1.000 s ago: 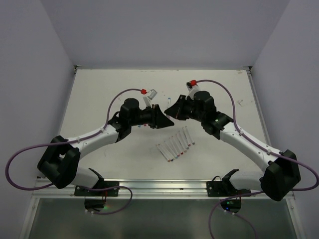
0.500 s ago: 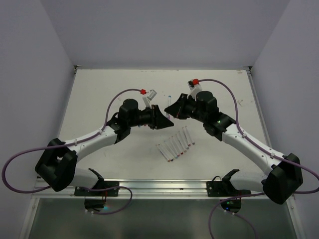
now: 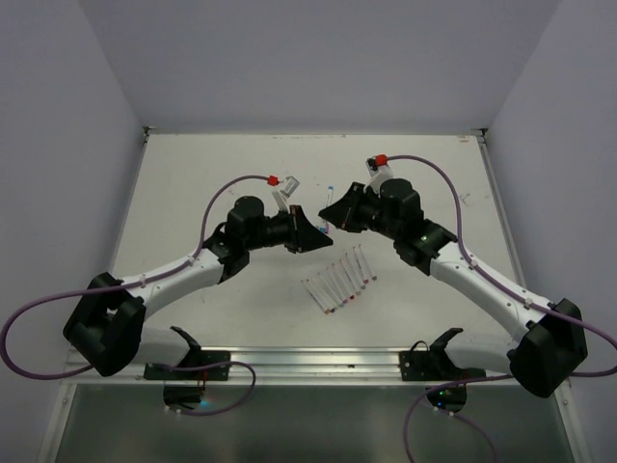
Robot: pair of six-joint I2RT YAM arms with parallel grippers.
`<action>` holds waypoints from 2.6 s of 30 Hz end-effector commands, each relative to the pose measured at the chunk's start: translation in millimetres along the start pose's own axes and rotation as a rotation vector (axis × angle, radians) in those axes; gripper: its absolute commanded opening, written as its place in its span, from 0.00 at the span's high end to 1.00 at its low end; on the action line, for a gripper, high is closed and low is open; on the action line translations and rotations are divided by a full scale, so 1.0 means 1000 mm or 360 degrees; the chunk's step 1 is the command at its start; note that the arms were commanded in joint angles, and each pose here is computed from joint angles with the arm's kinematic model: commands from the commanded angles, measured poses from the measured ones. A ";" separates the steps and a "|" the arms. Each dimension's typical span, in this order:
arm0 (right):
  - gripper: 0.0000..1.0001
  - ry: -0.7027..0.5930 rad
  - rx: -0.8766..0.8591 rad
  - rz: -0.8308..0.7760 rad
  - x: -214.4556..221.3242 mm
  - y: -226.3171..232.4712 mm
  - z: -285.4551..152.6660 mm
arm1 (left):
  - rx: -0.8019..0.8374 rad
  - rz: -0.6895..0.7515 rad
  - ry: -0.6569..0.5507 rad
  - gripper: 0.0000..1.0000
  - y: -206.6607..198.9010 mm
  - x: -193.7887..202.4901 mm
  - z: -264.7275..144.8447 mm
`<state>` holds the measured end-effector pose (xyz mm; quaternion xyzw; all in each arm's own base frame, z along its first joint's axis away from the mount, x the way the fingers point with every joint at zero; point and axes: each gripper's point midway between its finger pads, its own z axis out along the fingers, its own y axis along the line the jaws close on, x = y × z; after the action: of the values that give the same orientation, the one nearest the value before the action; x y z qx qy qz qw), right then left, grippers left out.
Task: Open the pen caps
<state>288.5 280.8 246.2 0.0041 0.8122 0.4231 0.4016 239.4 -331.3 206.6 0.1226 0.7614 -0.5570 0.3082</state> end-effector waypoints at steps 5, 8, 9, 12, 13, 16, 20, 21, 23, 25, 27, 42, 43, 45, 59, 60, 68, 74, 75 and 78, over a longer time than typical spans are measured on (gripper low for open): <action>1.00 -0.0082 -0.0017 0.0031 -0.011 0.006 -0.008 | -0.0116 -0.0001 -0.0210 1.00 0.004 -0.026 -0.007; 1.00 -0.0093 0.0071 0.0021 -0.009 -0.005 -0.009 | -0.0456 -0.0016 -0.0326 1.00 0.031 -0.046 -0.012; 1.00 -0.0122 0.0138 0.0009 -0.012 -0.011 -0.009 | -0.0663 0.0032 -0.0415 1.00 0.051 -0.059 -0.017; 1.00 -0.0131 0.0340 -0.0059 -0.008 -0.027 -0.012 | -0.1038 0.0085 -0.0456 1.00 0.079 -0.061 -0.034; 1.00 -0.0203 0.0469 -0.0088 -0.015 -0.038 -0.013 | -0.1122 0.0115 -0.0452 1.00 0.084 -0.059 -0.037; 1.00 -0.0300 0.0688 -0.0167 -0.020 -0.049 -0.019 | -0.1404 0.0231 -0.0517 1.00 0.100 -0.062 -0.051; 1.00 -0.0346 0.0861 -0.0198 -0.019 -0.060 -0.022 | -0.1557 0.0293 -0.0545 1.00 0.112 -0.055 -0.061; 1.00 -0.0347 0.0855 -0.0199 -0.018 -0.060 -0.021 | -0.1472 0.0308 -0.0535 1.00 0.105 -0.055 -0.053; 1.00 -0.0322 0.0734 -0.0210 -0.012 -0.051 -0.012 | -0.1226 0.0361 -0.0478 1.00 0.088 -0.046 -0.040; 1.00 -0.0365 0.0585 -0.0243 -0.020 -0.034 -0.009 | -0.0797 0.0410 -0.0409 1.00 0.051 -0.038 -0.017; 1.00 -0.0311 0.0463 -0.0252 -0.011 -0.028 -0.007 | -0.0390 0.0366 -0.0346 1.00 0.013 -0.033 -0.010; 1.00 -0.0264 -0.0674 -0.0122 -0.022 0.029 -0.045 | 0.1071 0.0564 -0.0312 1.00 -0.137 0.006 -0.100; 1.00 -0.0308 -0.0813 -0.0061 -0.026 0.040 -0.053 | 0.1060 0.0526 -0.0305 1.00 -0.131 0.010 -0.099; 1.00 -0.0364 -0.0852 -0.0002 -0.033 0.041 -0.055 | 0.1068 0.0502 -0.0296 1.00 -0.129 0.013 -0.098; 1.00 -0.0279 -0.0612 -0.0065 -0.040 0.030 -0.042 | 0.0488 0.0654 -0.0201 0.39 -0.081 -0.005 -0.058; 1.00 -0.0273 -0.0609 -0.0075 -0.039 0.030 -0.043 | 0.0474 0.0657 -0.0209 0.37 -0.080 -0.007 -0.058; 1.00 -0.0223 -0.0593 -0.0095 -0.032 0.033 -0.043 | 0.0399 0.0655 -0.0246 0.32 -0.074 -0.023 -0.045; 1.00 -0.0228 -0.0618 -0.0090 -0.032 0.040 -0.047 | 0.0144 0.0631 -0.0227 0.31 -0.045 -0.032 -0.033; 1.00 -0.0220 -0.0616 -0.0092 -0.032 0.041 -0.047 | 0.0123 0.0629 -0.0225 0.32 -0.041 -0.030 -0.034; 1.00 -0.0208 -0.0628 -0.0095 -0.031 0.043 -0.049 | 0.0014 0.0625 -0.0238 0.32 -0.029 -0.031 -0.035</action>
<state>265.2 265.1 278.0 -0.0546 0.7132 0.5536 0.4265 225.3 -310.7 257.1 0.2350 0.6799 -0.5350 0.4430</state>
